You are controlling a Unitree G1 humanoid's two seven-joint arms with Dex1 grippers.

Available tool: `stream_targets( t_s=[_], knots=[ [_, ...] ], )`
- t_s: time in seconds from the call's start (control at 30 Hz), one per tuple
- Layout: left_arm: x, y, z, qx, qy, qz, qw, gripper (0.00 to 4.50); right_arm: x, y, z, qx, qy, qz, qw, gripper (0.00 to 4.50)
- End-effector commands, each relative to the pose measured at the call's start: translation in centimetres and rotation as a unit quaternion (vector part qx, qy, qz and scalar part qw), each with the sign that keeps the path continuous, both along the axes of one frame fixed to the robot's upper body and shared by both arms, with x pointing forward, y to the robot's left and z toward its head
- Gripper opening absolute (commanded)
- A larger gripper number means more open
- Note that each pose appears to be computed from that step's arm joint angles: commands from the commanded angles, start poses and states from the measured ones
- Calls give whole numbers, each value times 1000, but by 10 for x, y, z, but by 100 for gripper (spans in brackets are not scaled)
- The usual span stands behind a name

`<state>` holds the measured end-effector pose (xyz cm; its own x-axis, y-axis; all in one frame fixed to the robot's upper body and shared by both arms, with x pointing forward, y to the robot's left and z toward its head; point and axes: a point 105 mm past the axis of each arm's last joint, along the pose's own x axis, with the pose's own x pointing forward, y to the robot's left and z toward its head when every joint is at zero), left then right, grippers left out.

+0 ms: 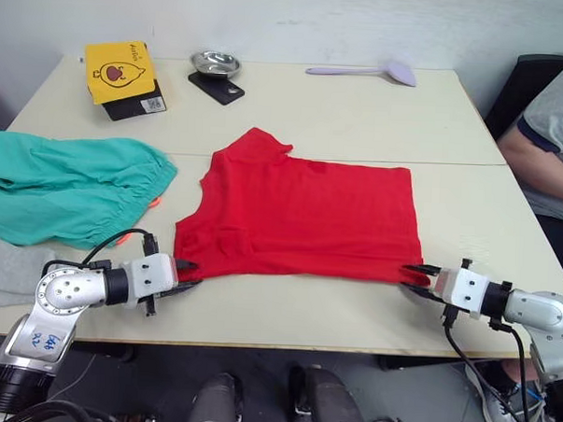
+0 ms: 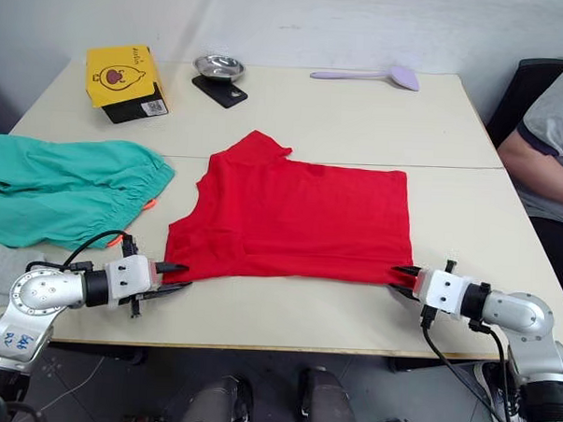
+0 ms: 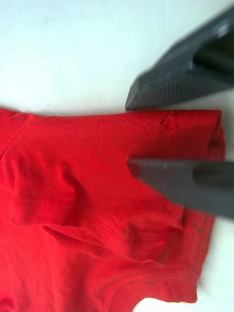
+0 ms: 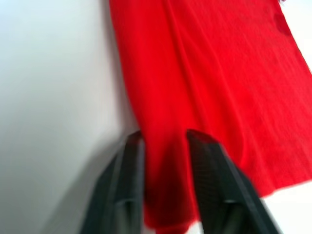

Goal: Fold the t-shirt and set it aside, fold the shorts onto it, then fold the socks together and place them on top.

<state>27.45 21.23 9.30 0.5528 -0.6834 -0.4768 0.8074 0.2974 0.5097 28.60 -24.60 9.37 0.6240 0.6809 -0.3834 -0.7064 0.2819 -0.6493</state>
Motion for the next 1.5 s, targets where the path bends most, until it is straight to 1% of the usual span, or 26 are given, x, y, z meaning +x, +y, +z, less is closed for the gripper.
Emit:
stream_targets(
  t_s=[0.03,0.07,0.17,0.3,0.5,0.67,0.83,0.93,1.13,1.27,1.37,1.4,1.43,1.47,1.5],
  knots=[
    [1,23,-13,44,32,32,998,23,0,-8,-4,-8,0,-7,1000,8],
    [-1,25,-12,46,36,29,998,1,0,-9,-5,-9,-1,-5,1000,0],
    [-6,32,-11,49,51,18,997,1,-3,-11,-6,-4,6,0,1000,0],
    [-14,41,-8,54,67,3,996,1,-17,-7,-8,8,34,32,999,0],
    [-26,44,-2,39,81,-7,996,1,-31,-3,-10,11,60,55,997,0],
    [-49,44,-3,33,107,-17,994,1,-51,3,-14,9,92,77,993,0],
    [-67,42,-5,26,126,-13,992,1,-71,6,-18,18,122,75,990,0],
    [-74,40,-7,25,132,-12,991,1,-79,6,-21,23,133,70,988,0],
    [-84,32,-7,15,141,-32,989,1,-85,0,-27,22,145,48,988,0],
    [-87,33,-6,11,145,-30,989,1,-89,-7,-33,20,156,38,987,0],
    [-88,31,-3,-4,143,-28,989,1,-91,-10,-35,28,164,33,985,0],
    [-90,30,-3,-6,149,-29,988,1,-92,-10,-35,46,176,28,983,0],
    [-93,29,-4,-8,163,-29,986,1,-90,-10,-34,51,170,22,984,0],
    [-94,30,-5,-11,172,-24,985,0,-89,-9,-33,66,176,18,982,22],
    [-95,31,-5,-16,177,-19,984,23,-90,-8,-32,76,186,18,979,46]
  ],
)
